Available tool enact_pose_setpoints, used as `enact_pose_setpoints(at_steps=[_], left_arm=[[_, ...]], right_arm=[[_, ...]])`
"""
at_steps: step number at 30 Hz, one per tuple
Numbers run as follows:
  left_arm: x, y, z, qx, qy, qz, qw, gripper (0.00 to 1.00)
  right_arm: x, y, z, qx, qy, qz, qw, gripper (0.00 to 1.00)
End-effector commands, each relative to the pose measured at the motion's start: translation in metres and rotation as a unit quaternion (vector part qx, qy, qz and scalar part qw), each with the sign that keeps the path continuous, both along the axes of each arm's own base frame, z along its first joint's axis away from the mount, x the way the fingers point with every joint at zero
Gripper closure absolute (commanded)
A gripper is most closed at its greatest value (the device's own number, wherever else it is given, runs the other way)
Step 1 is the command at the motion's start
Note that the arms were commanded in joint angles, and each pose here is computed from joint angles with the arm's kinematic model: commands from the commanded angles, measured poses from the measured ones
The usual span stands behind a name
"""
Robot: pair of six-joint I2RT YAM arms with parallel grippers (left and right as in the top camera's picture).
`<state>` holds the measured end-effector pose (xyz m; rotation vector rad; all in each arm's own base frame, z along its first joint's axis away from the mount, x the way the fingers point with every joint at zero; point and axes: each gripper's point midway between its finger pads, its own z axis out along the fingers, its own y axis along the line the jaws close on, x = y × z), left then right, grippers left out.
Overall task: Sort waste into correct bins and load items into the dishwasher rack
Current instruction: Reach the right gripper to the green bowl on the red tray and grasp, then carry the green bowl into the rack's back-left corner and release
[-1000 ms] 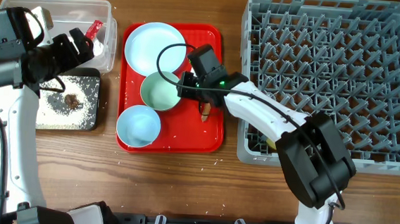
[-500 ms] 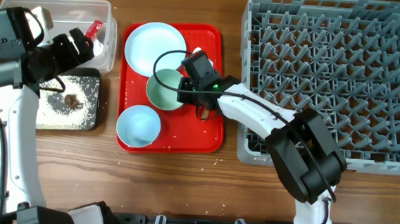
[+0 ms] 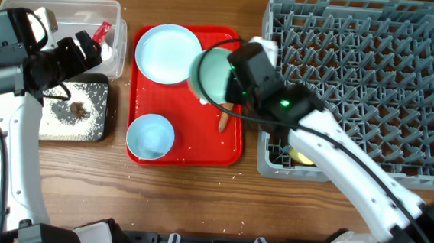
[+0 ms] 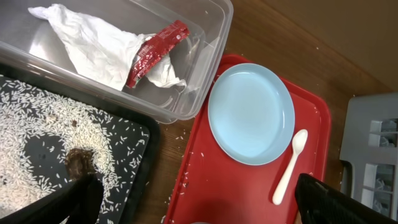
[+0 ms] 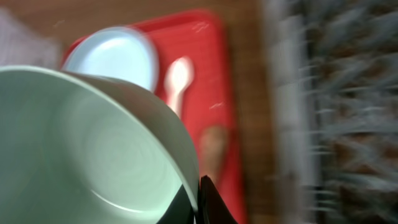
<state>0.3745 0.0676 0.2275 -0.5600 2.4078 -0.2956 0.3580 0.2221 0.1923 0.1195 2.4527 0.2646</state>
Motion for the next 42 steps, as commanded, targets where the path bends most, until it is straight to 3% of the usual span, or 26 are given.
enact_pose_setpoints(at_steps=[1, 5, 15, 19, 24, 28, 33, 37, 42], left_arm=[[0.0, 0.003, 0.01, 0.011, -0.014, -0.003, 1.0, 0.0], [0.0, 0.003, 0.01, 0.011, -0.014, -0.003, 1.0, 0.0], [0.0, 0.003, 0.01, 0.011, -0.014, -0.003, 1.0, 0.0], [0.0, 0.003, 0.01, 0.011, -0.014, -0.003, 1.0, 0.0], [0.0, 0.003, 0.01, 0.011, -0.014, -0.003, 1.0, 0.0], [0.0, 0.003, 0.01, 0.011, -0.014, -0.003, 1.0, 0.0], [0.0, 0.003, 0.01, 0.011, -0.014, -0.003, 1.0, 0.0], [0.0, 0.003, 0.01, 0.011, -0.014, -0.003, 1.0, 0.0], [0.0, 0.003, 0.01, 0.011, -0.014, -0.003, 1.0, 0.0]], right_arm=[[0.016, -0.078, 0.032, -0.151, -0.094, -0.134, 0.975, 0.96], [0.022, -0.119, 0.041, -0.204, -0.11, -0.198, 0.952, 0.96], [0.042, -0.189, 0.051, -0.227, -0.122, -0.29, 0.922, 0.96], [0.06, -0.193, 0.059, -0.269, -0.147, -0.278, 0.91, 0.96], [0.078, -0.2, 0.07, -0.354, -0.175, -0.285, 0.873, 0.96], [0.111, -0.199, 0.069, -0.399, -0.197, -0.271, 0.854, 0.96], [0.149, -0.187, 0.049, -0.427, -0.217, -0.231, 0.847, 0.96], [0.173, -0.182, 0.029, -0.403, -0.248, -0.236, 0.849, 0.96], [0.185, -0.182, -0.01, -0.409, -0.234, -0.226, 0.852, 0.96]])
